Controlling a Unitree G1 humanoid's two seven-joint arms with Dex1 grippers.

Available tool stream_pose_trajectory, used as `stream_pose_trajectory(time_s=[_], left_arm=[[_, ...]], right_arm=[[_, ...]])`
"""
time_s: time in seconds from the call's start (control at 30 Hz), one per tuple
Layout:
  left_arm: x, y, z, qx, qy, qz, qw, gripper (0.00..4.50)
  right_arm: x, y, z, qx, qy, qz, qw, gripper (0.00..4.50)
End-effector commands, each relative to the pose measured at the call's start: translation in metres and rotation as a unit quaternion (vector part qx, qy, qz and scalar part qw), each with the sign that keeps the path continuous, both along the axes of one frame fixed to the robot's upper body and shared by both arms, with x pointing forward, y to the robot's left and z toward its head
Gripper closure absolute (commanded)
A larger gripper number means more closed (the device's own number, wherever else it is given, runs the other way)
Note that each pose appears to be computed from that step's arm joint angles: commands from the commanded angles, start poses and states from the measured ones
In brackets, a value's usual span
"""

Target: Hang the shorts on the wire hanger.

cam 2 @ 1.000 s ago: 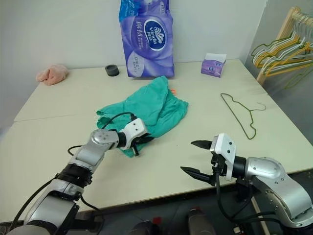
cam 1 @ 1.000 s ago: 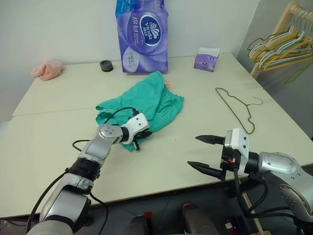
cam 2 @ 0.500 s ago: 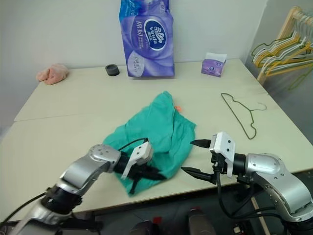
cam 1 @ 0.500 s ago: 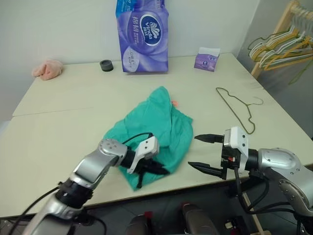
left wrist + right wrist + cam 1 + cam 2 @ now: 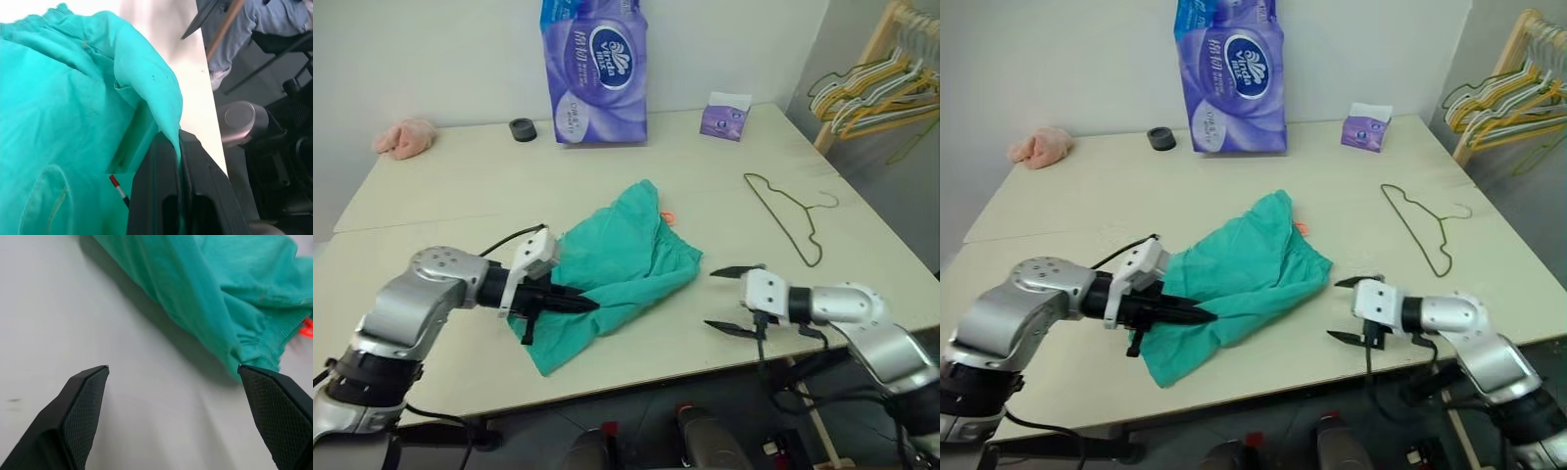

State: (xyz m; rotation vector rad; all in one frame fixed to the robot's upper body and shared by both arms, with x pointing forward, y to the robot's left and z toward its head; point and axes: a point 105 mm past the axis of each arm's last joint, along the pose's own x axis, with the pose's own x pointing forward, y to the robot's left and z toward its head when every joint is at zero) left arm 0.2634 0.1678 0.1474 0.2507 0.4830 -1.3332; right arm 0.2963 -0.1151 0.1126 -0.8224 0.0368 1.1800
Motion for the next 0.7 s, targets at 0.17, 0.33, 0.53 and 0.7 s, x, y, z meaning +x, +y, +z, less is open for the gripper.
stream_pose_trajectory(time_s=[0.17, 0.33, 0.53, 0.7], left_arm=[[-0.006, 0.009, 0.02, -0.005, -0.026, 0.028, 0.999, 4.46], [-0.005, 0.017, 0.022, 0.004, -0.031, 0.047, 0.998, 4.49], [0.002, 0.03, 0.02, 0.029, -0.046, 0.069, 0.996, 4.5], [0.02, 0.041, 0.018, 0.057, -0.083, 0.093, 0.991, 4.5]], right_arm=[[0.038, 0.038, 0.002, -0.036, -0.075, 0.052, 0.995, 0.0], [0.064, 0.052, -0.009, -0.086, -0.102, 0.056, 0.989, 0.18], [0.088, 0.048, -0.001, -0.116, -0.155, 0.04, 0.98, 1.98], [0.089, 0.049, 0.028, -0.089, -0.179, 0.047, 0.979, 3.76]])
